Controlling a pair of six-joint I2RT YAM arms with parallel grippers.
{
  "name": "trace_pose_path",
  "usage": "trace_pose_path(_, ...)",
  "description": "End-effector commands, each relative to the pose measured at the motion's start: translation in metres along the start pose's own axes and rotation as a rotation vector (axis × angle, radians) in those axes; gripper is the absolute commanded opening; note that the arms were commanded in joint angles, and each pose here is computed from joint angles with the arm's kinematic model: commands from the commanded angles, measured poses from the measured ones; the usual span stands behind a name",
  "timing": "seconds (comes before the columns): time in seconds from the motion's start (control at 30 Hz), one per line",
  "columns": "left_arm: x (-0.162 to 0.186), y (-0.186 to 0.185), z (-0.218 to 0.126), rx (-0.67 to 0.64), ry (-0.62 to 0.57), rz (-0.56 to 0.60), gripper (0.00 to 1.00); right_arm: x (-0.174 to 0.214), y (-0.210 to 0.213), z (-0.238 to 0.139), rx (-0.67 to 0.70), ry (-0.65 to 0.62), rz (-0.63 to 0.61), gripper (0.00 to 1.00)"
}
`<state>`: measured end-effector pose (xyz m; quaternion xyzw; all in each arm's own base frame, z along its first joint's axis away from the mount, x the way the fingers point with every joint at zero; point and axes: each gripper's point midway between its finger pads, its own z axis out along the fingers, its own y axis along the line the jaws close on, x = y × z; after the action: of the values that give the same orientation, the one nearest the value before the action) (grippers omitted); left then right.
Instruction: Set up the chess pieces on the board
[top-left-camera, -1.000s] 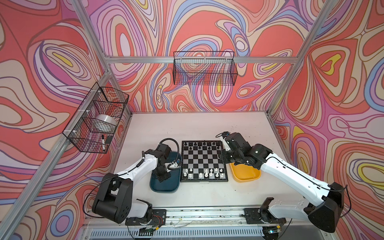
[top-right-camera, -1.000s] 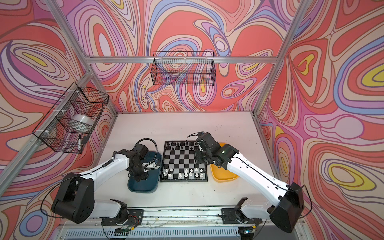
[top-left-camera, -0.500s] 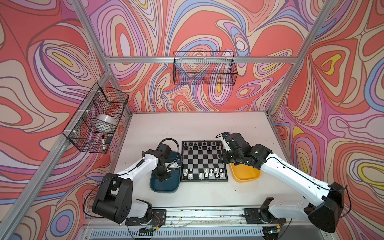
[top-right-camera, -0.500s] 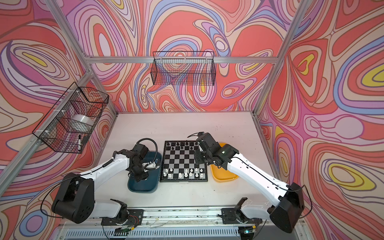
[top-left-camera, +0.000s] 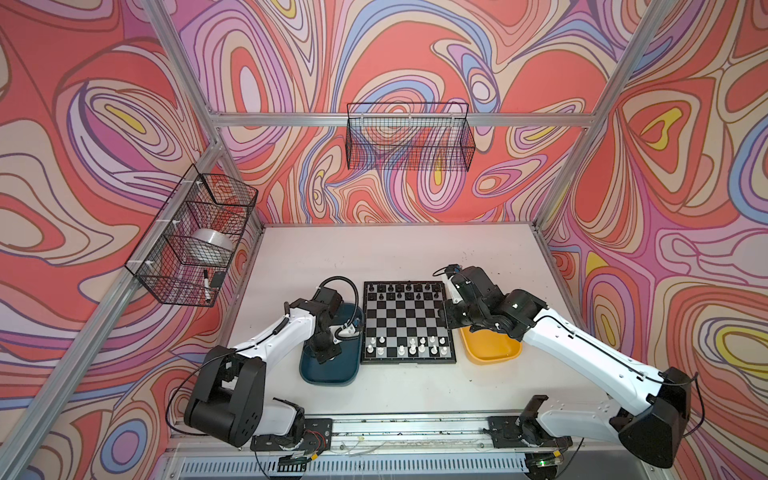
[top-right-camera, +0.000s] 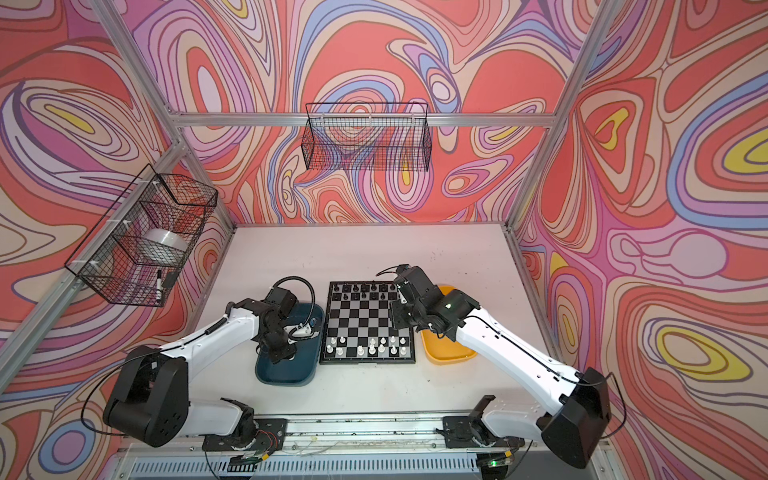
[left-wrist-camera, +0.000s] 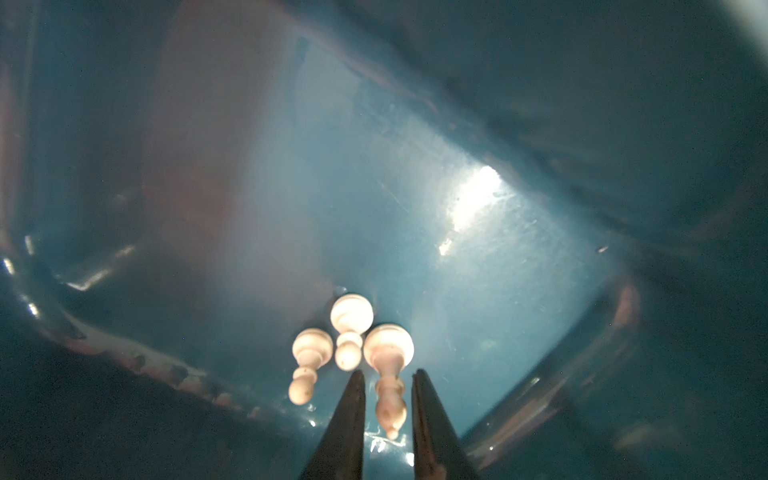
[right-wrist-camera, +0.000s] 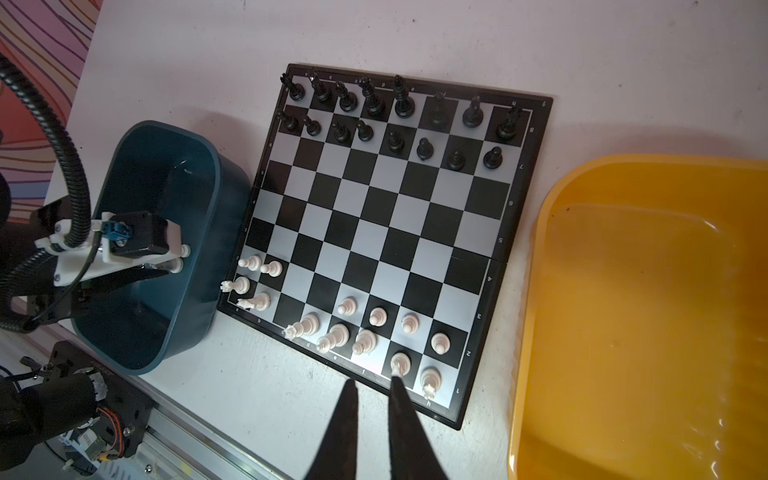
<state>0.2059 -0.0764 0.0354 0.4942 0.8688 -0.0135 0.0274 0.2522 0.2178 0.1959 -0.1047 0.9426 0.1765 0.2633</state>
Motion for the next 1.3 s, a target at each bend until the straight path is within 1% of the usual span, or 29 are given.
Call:
trace_pose_path(0.0, 0.0052, -0.0043, 0.0003, 0.004, 0.014, 0.025, 0.23, 0.0042, -0.0012, -0.0007, 0.006, 0.004, 0.001, 0.15)
trace_pose_path(0.33, 0.0063, -0.0043, -0.0016, -0.003, 0.017, 0.029, 0.25, 0.0051, -0.0016, -0.0006, 0.003, 0.000, 0.001, 0.15)
trace_pose_path(0.53, 0.0073, -0.0044, -0.0014, -0.006, 0.021, 0.029, 0.24, 0.0059, -0.0021, -0.0011, 0.003, -0.001, 0.002, 0.15)
trace_pose_path(0.6, 0.0072, -0.0042, -0.0020, -0.008, 0.019, 0.058, 0.24, 0.0057, -0.0023, -0.0016, 0.003, -0.003, 0.004, 0.15)
trace_pose_path(0.7, 0.0076, -0.0043, -0.0019, -0.009, 0.020, 0.059, 0.24, 0.0054, -0.0020, -0.0018, 0.001, -0.003, 0.004, 0.15)
trace_pose_path(1.27, 0.0067, -0.0059, -0.0023, -0.013, 0.018, 0.066, 0.19, 0.0054, -0.0018, 0.0003, 0.004, 0.001, -0.003, 0.15)
